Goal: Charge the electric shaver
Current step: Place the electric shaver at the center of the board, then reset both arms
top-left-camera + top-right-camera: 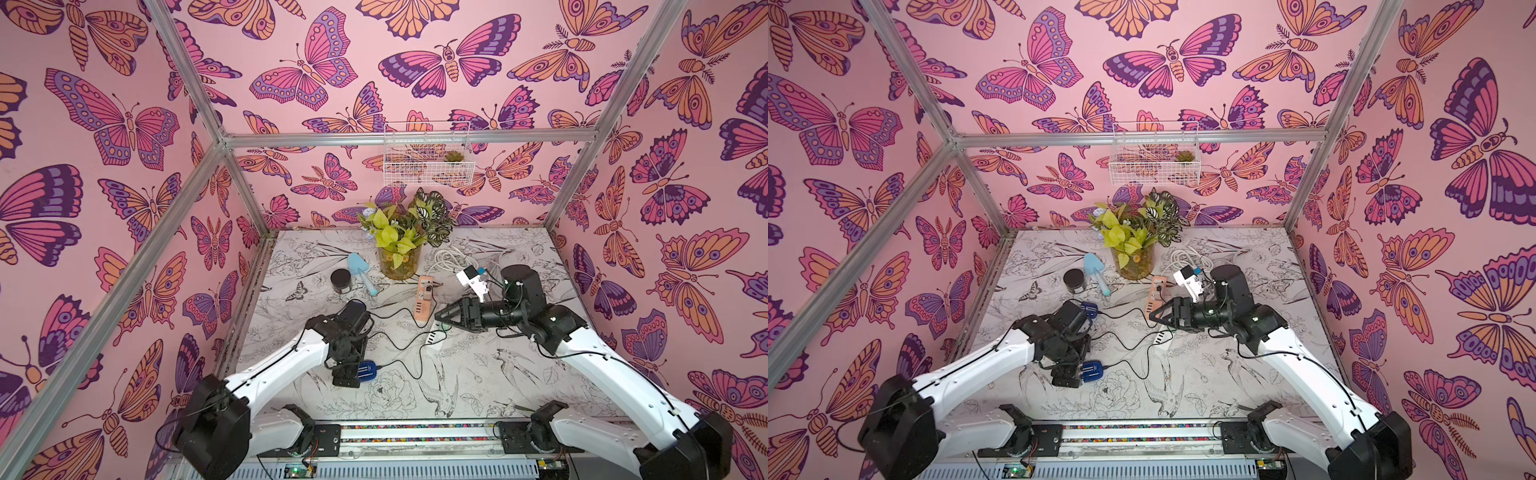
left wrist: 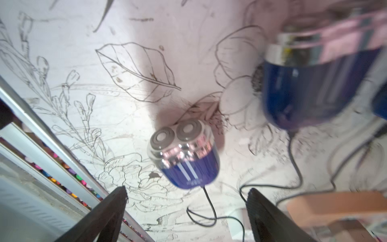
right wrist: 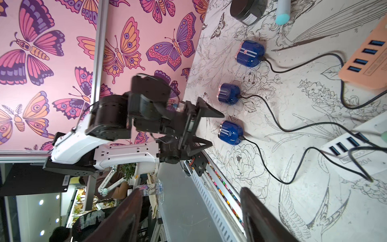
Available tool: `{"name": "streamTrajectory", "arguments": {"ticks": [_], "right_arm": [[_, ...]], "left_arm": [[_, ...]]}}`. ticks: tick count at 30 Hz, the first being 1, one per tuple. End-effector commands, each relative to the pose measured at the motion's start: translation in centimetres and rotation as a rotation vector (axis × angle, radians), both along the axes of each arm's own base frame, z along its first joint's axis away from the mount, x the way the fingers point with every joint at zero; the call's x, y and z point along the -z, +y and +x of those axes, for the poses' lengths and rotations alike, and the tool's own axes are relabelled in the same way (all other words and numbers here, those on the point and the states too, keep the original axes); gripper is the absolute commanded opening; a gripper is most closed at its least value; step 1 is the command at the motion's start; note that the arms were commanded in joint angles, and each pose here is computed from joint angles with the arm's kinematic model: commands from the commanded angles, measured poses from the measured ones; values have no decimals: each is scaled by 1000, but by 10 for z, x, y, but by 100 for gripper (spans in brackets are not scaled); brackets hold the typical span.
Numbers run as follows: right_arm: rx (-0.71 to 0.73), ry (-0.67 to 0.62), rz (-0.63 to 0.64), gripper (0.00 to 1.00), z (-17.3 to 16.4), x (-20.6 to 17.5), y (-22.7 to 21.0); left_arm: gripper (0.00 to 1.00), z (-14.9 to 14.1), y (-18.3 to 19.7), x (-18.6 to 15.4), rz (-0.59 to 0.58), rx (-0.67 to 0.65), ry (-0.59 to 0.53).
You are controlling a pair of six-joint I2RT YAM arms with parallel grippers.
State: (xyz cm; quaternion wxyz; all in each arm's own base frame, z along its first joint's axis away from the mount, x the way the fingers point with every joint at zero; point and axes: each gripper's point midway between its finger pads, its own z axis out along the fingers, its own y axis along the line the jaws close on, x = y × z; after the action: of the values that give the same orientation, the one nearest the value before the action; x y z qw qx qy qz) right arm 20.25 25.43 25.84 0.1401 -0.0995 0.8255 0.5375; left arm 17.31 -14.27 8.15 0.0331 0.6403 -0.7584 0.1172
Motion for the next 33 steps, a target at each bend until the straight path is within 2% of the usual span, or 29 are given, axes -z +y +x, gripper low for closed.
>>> {"name": "streamTrajectory", "arguments": {"ticks": [1, 5, 8, 11, 14, 17, 19, 21, 25, 28, 30, 33], "right_arm": [[5, -58, -60, 99, -4, -4, -10], [60, -82, -116, 99, 0, 1, -21], [119, -103, -153, 99, 7, 0, -29], [227, -123, -265, 99, 21, 4, -48], [332, -167, -363, 99, 35, 0, -69], [540, -215, -508, 99, 53, -5, -108], [639, -260, -591, 99, 61, -10, -131], [701, -297, -638, 99, 66, -10, -147], [872, -426, -720, 99, 76, -9, -187], [1023, -578, -813, 99, 84, -3, -218], [1079, -608, -878, 99, 91, 16, -236], [1179, -560, -934, 99, 106, 56, -265]], "left_arm": [[97, -4, 30, -20, 123, 116, -44], [98, 17, 45, -58, 206, 337, -215], [97, 37, 39, -89, 246, 622, -397], [96, 42, 36, -113, 307, 885, -522], [100, 42, 36, -131, 361, 1036, -640], [100, 39, 28, -148, 341, 1155, -756], [100, 39, 32, -158, 376, 1181, -791], [100, 42, 48, -168, 475, 1145, -792], [100, 52, 123, -190, 852, 846, -675], [99, 64, 153, -204, 1108, 767, -687], [100, 76, 165, -203, 1251, 721, -706], [100, 102, 172, -176, 1303, 726, -711]]}}
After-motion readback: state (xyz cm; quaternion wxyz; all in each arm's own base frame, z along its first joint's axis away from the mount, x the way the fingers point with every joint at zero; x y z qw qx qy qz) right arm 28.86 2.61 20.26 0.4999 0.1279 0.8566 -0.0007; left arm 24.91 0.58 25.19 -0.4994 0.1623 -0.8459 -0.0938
